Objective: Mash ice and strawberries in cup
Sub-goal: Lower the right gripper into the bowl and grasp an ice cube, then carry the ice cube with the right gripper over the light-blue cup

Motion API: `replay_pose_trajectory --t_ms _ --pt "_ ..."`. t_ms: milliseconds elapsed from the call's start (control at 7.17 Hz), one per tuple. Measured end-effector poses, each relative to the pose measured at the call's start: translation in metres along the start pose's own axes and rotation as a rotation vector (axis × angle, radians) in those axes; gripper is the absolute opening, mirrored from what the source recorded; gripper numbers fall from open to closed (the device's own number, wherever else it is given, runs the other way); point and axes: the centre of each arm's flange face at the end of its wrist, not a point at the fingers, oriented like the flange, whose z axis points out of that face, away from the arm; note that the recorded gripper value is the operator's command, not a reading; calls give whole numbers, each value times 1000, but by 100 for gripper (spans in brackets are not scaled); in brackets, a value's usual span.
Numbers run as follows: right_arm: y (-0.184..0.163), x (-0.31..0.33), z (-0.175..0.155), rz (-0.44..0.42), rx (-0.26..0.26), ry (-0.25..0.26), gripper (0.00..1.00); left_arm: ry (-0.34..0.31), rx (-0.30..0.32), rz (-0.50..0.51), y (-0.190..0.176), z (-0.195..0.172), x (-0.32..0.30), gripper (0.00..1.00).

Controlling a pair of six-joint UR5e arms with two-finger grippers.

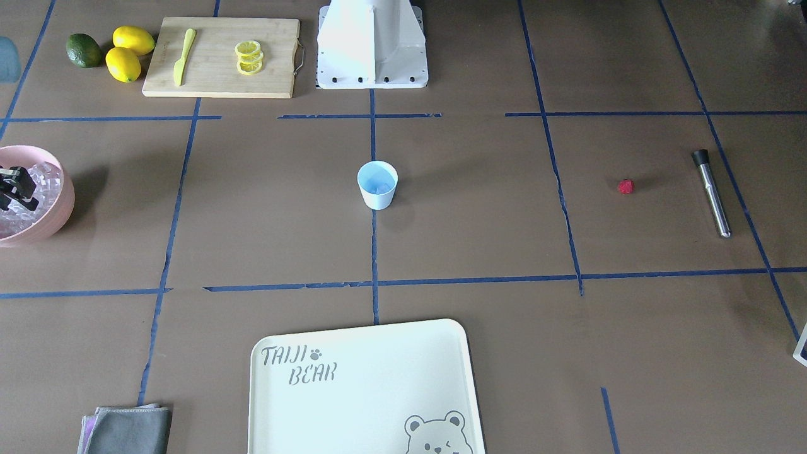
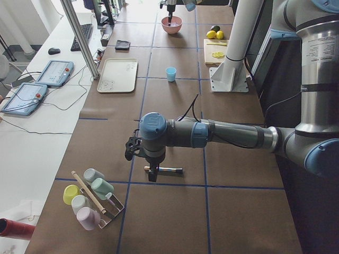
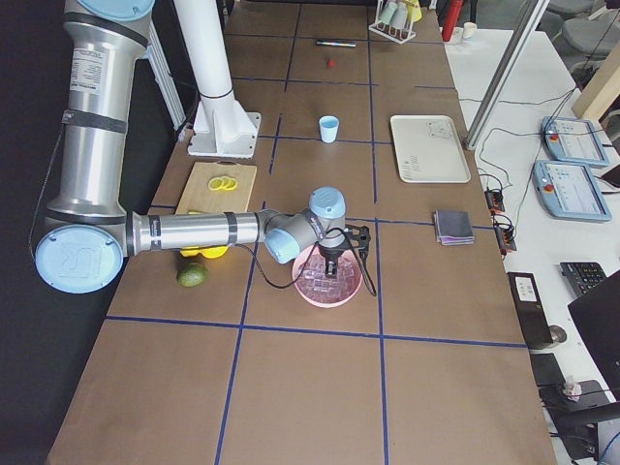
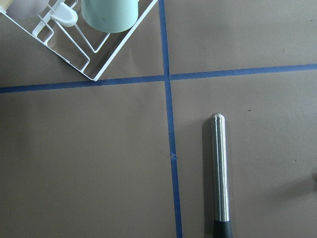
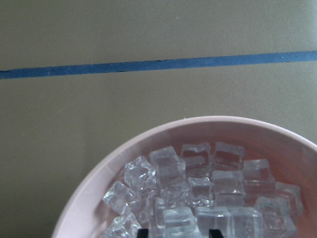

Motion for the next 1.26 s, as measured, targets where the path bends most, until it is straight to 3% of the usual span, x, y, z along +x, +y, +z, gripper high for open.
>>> replay_pose_trajectory --t_ms 419,837,977,1256 --pt "-3 3 -12 6 12 -17 0 1 1 0 0 -1 1 100" --pt "-5 -4 -68 34 22 -104 0 1 5 0 0 -2 2 100" --pt "-14 -33 -88 41 8 -104 0 1 5 -1 0 -3 3 100" --pt "-60 -178 -129 10 -40 -77 0 1 5 -4 0 -3 3 100"
